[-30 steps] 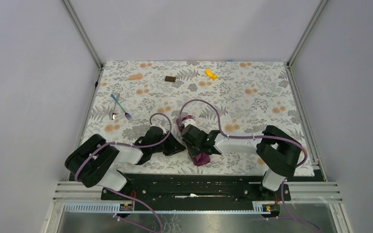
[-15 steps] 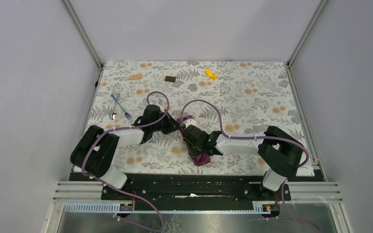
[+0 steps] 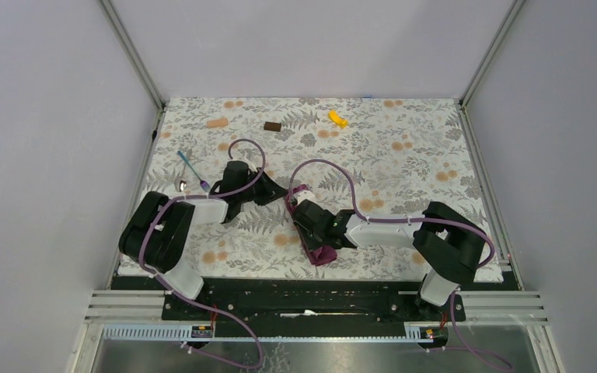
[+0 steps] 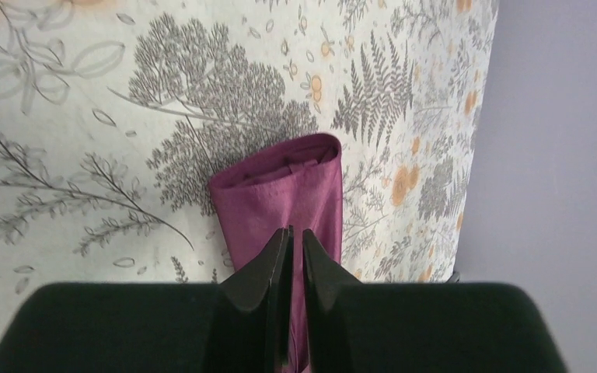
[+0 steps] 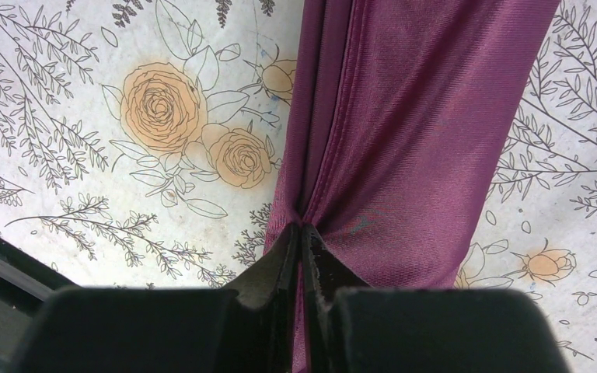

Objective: Fold the napkin into a case and place the utensils inside
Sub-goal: Turn over the smaller rectangle-folded napkin at the center of the board.

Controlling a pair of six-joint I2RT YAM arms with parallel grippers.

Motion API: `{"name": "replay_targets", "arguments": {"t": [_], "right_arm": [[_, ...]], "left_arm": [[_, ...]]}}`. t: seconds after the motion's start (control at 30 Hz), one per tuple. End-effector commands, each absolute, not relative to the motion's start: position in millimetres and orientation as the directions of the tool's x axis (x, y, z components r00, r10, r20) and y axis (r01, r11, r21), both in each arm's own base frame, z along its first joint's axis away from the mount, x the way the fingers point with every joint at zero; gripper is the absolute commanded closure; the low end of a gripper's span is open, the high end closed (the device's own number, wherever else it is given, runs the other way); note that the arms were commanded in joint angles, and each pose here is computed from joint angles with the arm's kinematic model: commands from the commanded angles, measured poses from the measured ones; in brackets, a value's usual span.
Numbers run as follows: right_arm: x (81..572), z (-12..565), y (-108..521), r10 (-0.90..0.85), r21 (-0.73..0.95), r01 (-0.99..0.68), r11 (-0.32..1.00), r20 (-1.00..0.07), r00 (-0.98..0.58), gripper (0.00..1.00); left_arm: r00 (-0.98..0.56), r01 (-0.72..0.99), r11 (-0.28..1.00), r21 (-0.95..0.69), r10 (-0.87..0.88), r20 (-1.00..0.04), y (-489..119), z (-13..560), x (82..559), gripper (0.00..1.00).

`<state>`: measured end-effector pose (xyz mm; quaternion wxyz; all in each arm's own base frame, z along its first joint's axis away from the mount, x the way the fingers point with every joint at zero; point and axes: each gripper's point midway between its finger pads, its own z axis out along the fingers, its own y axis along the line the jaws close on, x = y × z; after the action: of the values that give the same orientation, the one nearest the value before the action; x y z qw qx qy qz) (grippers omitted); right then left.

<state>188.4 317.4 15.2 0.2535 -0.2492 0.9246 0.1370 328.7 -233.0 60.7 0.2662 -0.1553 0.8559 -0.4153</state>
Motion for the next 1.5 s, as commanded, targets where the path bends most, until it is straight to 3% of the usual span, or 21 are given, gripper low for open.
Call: {"name": "replay_targets", "arguments": {"t": [0.0, 0.2, 0.33, 0.47, 0.7, 0.97, 1.07, 1.17, 1.33, 1.43, 1.47], "right_arm": [[187, 19, 309, -0.395, 0.117, -0.525, 0.843, -0.528, -0.752, 0.93], [186, 17, 310, -0.394, 0.124, -0.525, 0.842, -0.525, -0.755, 0.92], [187, 20, 313, -0.391, 0.127, -0.526, 0.841, -0.529, -0.753, 0.84], [192, 34, 316, -0.385, 0.125, -0.535, 0.836, -0.561, -0.733, 0.7], [215, 53, 326, -0.423, 0.042, -0.612, 0.79, -0.685, -0.593, 0.27], [225, 30, 333, -0.488, -0.086, -0.6, 0.796, -0.678, -0.55, 0.21], [224, 15, 330, -0.515, -0.157, -0.571, 0.806, -0.661, -0.545, 0.25], [227, 1, 319, -0.511, -0.22, -0.499, 0.838, -0.638, -0.576, 0.37], [233, -12, 291, -0.465, -0.289, -0.37, 0.883, -0.65, -0.601, 0.76], [228, -8, 303, -0.447, -0.221, -0.415, 0.882, -0.668, -0.595, 0.98], [224, -3, 309, -0.445, -0.183, -0.447, 0.875, -0.668, -0.597, 1.0]], "left_arm": [[-0.78, 0.04, 0.546, -0.837, -0.507, -0.367, -239, 83, 353, 0.86], [-0.805, 0.04, 0.484, -0.874, -0.502, -0.315, -254, 68, 359, 0.91], [-0.824, 0.026, 0.48, -0.877, -0.487, -0.291, -261, 49, 352, 0.93], [-0.825, -0.072, 0.532, -0.844, -0.507, -0.25, -247, 20, 342, 0.95], [-0.817, -0.147, 0.574, -0.805, -0.53, -0.228, -230, 0, 333, 0.95], [-0.82, -0.143, 0.581, -0.802, -0.523, -0.233, -230, 3, 336, 0.96], [-0.821, -0.141, 0.583, -0.801, -0.521, -0.235, -230, 5, 337, 0.95], [-0.82, -0.133, 0.588, -0.798, -0.517, -0.245, -230, 8, 339, 0.91], [-0.815, -0.107, 0.601, -0.792, -0.509, -0.276, -229, 24, 344, 0.82], [-0.809, -0.075, 0.614, -0.786, -0.498, -0.312, -226, 47, 352, 0.74], [-0.802, -0.063, 0.622, -0.781, -0.497, -0.332, -223, 58, 356, 0.72]]}}
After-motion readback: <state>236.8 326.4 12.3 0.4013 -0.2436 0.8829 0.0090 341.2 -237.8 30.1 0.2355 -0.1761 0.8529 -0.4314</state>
